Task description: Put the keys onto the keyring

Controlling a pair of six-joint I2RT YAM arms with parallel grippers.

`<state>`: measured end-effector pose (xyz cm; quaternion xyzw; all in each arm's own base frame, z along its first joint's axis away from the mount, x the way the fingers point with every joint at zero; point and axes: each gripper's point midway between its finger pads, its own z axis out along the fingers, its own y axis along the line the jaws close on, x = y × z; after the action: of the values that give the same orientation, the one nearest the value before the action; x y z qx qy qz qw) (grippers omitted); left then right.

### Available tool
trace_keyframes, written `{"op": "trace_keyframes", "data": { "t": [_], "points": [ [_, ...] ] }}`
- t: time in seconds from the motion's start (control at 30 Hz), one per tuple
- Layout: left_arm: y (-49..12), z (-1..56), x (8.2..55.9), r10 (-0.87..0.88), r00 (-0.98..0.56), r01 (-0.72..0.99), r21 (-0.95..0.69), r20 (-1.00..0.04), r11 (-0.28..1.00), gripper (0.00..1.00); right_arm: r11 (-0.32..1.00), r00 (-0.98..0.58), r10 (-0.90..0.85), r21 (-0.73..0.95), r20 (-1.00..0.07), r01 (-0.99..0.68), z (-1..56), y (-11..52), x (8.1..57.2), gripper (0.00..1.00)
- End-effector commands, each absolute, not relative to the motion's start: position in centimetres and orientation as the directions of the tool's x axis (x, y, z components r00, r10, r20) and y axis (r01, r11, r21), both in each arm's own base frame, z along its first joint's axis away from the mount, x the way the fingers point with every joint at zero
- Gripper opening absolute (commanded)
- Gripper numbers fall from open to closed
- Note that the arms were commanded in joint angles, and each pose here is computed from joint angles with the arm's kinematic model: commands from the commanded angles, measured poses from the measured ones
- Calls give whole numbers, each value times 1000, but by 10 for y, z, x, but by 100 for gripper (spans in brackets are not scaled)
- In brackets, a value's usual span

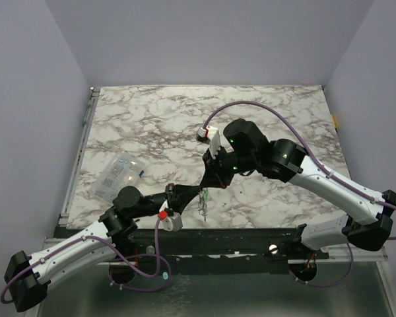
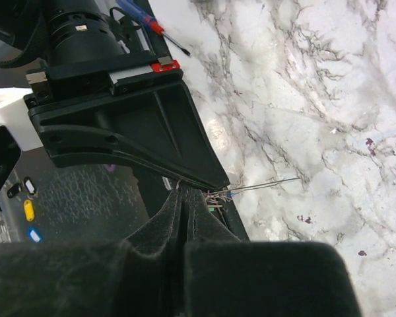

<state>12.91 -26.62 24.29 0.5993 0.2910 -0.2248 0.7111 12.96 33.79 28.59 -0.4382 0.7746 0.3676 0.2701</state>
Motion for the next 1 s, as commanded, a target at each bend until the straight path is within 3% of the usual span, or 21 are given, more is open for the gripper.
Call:
{"op": "trace_keyframes", "data": {
  "t": [0.0, 0.23, 0.97],
  "points": [
    [-266, 252, 122, -16, 750, 652, 735, -661, 185, 0, 405, -479, -457, 304, -750, -862, 291, 338, 139, 1],
    [-266, 253, 122, -18, 753, 649, 737, -658, 189, 0, 444, -490, -431, 295, -758, -846, 296, 335, 145, 1],
    [-264, 256, 123, -15, 757, 642, 739, -654, 205, 0, 401, -507, -485, 333, -713, -853, 285, 335, 129, 1]
  ]
}}
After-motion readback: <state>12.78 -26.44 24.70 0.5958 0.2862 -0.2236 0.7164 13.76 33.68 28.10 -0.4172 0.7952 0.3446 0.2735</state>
